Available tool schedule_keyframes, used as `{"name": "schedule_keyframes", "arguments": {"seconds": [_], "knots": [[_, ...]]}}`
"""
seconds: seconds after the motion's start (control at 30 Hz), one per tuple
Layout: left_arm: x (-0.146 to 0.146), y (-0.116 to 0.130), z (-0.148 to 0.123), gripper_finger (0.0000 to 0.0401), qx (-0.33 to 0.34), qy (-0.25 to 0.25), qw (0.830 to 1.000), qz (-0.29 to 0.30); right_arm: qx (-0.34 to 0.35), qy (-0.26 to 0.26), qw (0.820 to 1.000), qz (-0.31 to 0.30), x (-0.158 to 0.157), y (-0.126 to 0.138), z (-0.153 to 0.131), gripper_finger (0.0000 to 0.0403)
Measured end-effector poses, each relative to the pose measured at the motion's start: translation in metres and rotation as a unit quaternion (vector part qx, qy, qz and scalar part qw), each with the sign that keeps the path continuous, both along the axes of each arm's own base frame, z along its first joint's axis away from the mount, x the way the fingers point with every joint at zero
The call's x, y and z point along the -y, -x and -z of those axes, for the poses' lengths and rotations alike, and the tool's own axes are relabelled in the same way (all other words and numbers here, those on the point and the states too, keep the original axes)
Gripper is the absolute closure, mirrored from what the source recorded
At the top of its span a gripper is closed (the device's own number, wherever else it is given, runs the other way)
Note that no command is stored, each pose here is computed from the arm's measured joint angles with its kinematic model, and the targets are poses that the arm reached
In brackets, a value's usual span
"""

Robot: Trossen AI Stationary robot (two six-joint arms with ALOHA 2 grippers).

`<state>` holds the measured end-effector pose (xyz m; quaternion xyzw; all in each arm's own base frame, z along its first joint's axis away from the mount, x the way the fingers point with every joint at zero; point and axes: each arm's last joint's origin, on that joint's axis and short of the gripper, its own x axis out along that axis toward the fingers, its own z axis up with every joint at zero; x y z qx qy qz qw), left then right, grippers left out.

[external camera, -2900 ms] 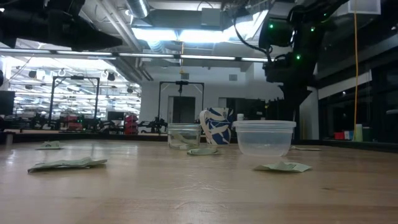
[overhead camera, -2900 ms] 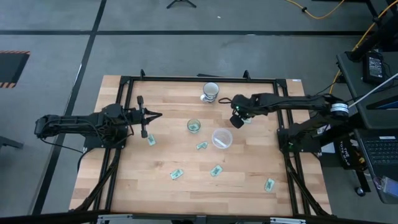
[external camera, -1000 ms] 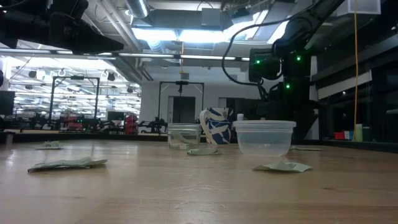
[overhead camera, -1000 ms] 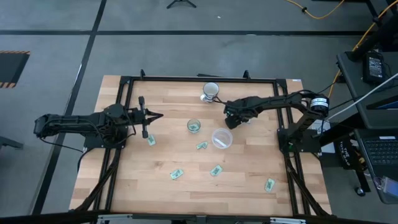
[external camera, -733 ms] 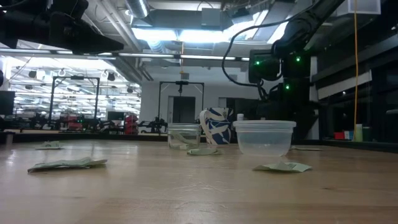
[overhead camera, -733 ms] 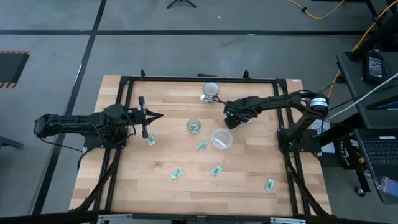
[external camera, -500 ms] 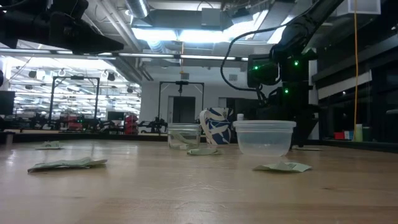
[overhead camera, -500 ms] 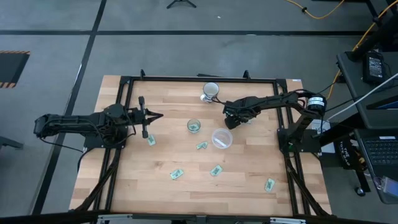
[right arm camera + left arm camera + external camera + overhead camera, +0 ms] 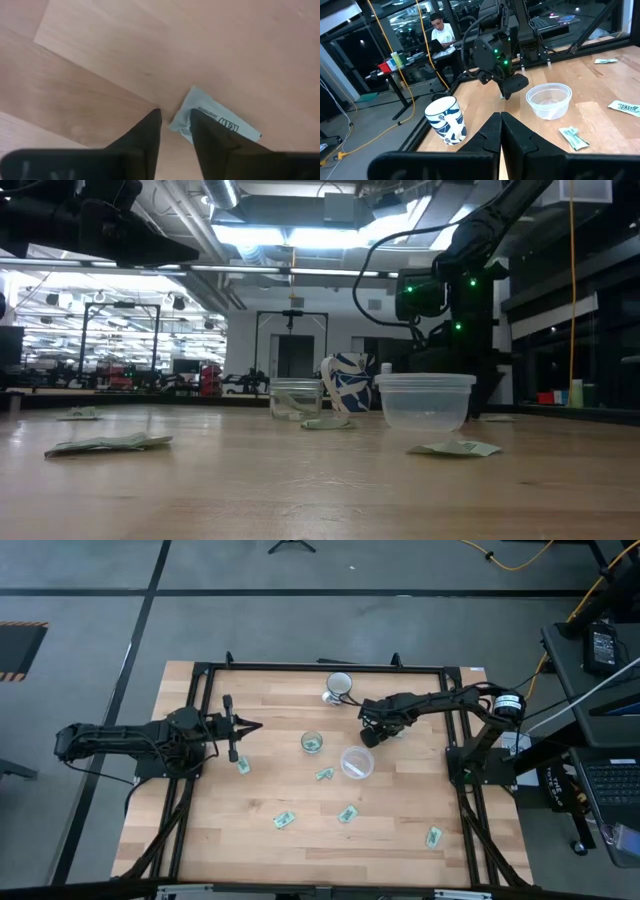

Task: Pick and place Stevia / Truvia into bins
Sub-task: Put the stevia packet into the transparent container

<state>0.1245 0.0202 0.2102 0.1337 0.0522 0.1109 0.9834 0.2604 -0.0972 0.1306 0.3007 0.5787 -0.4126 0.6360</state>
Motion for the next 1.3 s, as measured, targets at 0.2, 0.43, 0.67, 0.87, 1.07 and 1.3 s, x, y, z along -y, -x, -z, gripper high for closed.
{"name": "schedule_keyframes", "arguments": {"seconds": [0.2, 0.43, 0.67, 0.87, 1.07, 1.3], "knots": [[0.000, 0.000, 0.000, 0.0399, 0.000, 0.000, 1.000, 0.000, 0.003, 0.005, 1.000, -0.010, 0.000, -0.001, 0.000, 0.0343], [0.000, 0.000, 0.000, 0.0396, 0.000, 0.000, 1.000, 0.000, -0.003, 0.012, 1.000, -0.027, 0.001, -0.001, 0.000, 0.0393], [0.000, 0.000, 0.000, 0.0398, 0.000, 0.000, 1.000, 0.000, -0.003, 0.017, 0.999, -0.044, 0.001, -0.002, 0.001, 0.0400], [0.000, 0.000, 0.000, 0.0396, 0.000, 0.000, 1.000, 0.000, -0.006, 0.022, 0.997, -0.072, -0.008, -0.005, 0.000, 0.0401], [0.000, 0.000, 0.000, 0.0399, 0.000, 0.000, 1.000, 0.000, 0.022, 0.007, 0.992, -0.121, -0.018, -0.006, -0.012, 0.0402], [0.000, 0.000, 0.000, 0.0397, 0.000, 0.000, 1.000, 0.000, 0.069, 0.021, 0.982, -0.176, -0.021, -0.002, -0.039, 0.0402]]}}
